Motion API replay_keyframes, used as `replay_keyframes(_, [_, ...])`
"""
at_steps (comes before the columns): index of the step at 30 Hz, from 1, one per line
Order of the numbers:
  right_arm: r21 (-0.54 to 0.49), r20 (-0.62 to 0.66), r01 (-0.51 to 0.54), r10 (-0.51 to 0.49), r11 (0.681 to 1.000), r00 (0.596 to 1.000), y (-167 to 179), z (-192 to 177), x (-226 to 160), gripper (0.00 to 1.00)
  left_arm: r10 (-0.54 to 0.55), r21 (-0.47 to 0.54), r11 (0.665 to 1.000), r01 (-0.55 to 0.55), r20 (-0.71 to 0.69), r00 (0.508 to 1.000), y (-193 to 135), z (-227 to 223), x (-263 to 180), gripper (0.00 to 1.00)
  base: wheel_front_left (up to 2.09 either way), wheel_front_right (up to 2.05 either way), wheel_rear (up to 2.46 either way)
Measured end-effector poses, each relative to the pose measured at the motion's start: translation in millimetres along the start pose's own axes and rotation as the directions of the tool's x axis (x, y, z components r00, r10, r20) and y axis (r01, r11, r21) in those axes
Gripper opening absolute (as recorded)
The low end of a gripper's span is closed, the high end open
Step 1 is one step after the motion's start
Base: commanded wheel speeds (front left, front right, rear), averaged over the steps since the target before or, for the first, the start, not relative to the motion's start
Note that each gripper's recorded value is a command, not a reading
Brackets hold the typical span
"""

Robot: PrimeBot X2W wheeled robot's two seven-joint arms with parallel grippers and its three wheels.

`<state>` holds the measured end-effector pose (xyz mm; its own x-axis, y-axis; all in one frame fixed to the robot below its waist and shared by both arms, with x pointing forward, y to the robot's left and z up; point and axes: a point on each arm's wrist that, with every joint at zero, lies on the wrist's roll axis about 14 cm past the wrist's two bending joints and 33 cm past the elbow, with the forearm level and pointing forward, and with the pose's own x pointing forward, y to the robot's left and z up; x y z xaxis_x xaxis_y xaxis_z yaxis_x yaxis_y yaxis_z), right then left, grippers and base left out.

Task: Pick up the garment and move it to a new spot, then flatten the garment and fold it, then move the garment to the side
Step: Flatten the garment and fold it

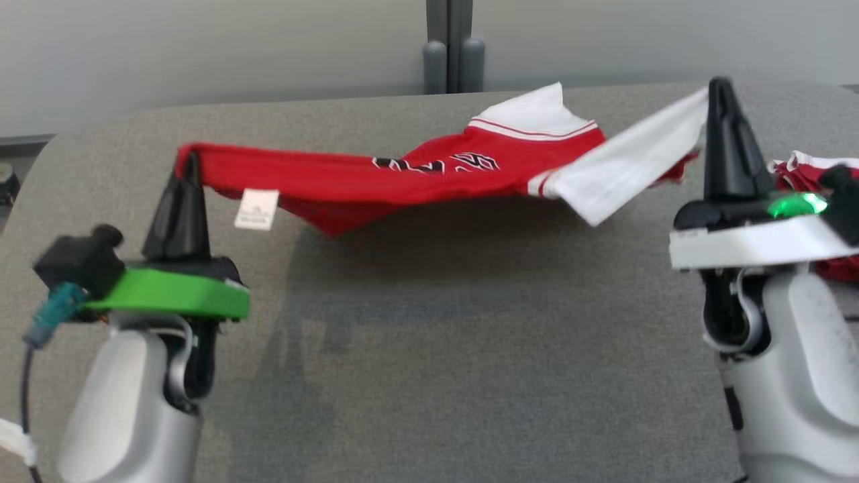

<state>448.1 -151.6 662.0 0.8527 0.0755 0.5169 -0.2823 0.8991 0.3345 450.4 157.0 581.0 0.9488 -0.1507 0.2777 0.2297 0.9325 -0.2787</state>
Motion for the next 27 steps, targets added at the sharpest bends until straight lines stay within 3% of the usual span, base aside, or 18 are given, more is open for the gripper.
replay_keyframes(6, [-0.133, 0.241, -0.155, 0.183, 0.979, 0.953, 35.7, 103.5, 54.4, 0.00, -0.156, 0.090, 0.986, 0.141, 0.199, 0.967, -26.6, 121.5, 42.3, 0.00, 0.00, 0.00, 0.00])
replay_keyframes(11, [-0.257, 0.317, -0.193, 0.271, 0.947, 0.909, 50.6, 158.2, 96.0, 0.00, -0.190, 0.103, 0.980, 0.170, 0.240, 0.952, -32.5, 169.6, 65.4, 0.00, 0.00, 0.00, 0.00])
replay_keyframes(15, [-0.294, 0.282, -0.164, 0.249, 0.942, 0.927, 39.6, 154.7, 127.5, 0.00, -0.178, 0.087, 0.983, 0.165, 0.185, 0.967, -28.1, 165.0, 88.5, 0.00, 0.00, 0.00, 0.00])
replay_keyframes(22, [-0.330, 0.164, -0.098, 0.159, 0.939, 0.974, 6.9, 106.5, 174.7, 0.00, -0.071, 0.027, 0.997, 0.070, 0.060, 0.996, 10.9, 115.2, 127.2, 0.00, 0.00, 0.00, 0.00])
replay_keyframes(27, [-0.337, 0.164, -0.045, 0.106, 0.940, 0.981, -11.2, 83.1, 206.3, 0.00, -0.015, 0.070, 0.997, 0.012, 0.042, 0.999, 38.0, 91.7, 162.3, 0.00, 0.00, 0.00, 0.00])
